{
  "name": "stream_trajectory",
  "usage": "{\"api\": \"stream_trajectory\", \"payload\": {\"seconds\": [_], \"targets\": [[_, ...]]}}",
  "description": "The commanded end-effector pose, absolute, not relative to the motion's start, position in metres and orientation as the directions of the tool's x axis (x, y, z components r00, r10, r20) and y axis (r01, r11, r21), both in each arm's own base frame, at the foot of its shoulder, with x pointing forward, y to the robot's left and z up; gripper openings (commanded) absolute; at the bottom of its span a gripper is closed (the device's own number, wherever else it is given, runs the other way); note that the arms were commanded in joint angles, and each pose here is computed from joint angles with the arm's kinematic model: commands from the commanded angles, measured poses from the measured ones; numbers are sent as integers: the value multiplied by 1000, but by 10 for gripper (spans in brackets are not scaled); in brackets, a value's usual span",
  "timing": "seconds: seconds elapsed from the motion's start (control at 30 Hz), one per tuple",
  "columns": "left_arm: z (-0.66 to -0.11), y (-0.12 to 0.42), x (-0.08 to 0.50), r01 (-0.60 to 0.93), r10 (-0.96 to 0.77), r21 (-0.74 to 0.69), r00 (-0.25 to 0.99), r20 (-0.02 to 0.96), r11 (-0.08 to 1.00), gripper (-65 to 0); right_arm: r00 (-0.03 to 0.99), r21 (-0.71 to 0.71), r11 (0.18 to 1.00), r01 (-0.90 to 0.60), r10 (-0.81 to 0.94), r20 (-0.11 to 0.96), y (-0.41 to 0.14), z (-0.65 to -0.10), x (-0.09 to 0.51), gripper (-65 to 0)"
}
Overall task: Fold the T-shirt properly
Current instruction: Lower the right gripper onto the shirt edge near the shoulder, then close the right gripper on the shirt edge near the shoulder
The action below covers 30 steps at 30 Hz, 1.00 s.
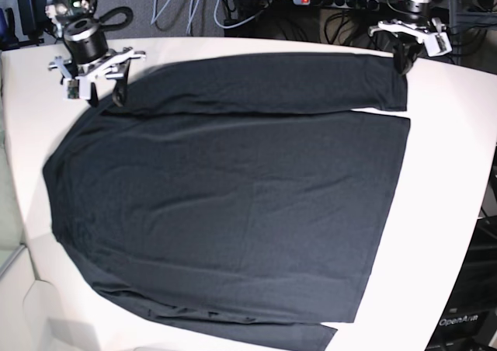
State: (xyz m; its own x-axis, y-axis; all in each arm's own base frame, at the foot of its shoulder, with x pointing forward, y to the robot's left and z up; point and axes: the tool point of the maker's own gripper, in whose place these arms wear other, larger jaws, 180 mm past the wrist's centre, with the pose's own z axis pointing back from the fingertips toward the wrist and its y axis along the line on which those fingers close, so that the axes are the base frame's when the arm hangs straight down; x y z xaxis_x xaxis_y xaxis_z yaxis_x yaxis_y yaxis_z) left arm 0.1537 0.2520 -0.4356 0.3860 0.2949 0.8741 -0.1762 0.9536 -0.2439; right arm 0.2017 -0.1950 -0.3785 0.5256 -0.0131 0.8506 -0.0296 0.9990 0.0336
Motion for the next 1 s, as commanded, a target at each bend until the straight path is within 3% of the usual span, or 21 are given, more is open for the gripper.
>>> {"api": "stream_trajectory", "payload": {"seconds": [0.0, 0.2, 0.5, 0.97], "targets": [[-434, 256, 150, -173, 286, -235, 399, 871, 956, -650, 498, 34, 999, -41, -9, 867, -194, -370, 205, -295], [-434, 257, 150, -173, 286, -235, 399, 871, 957, -650, 496, 42, 999, -28, -22, 868, -195, -373, 212, -295], [-432, 262, 151, -169, 273, -222, 401, 874, 960, -650, 520, 57, 992, 112, -108, 847, -224, -397, 208, -293], [-432, 262, 151, -169, 273, -222, 399, 876, 960, -650, 546, 69, 990, 122, -125, 828, -224, -412, 207, -292]]}}
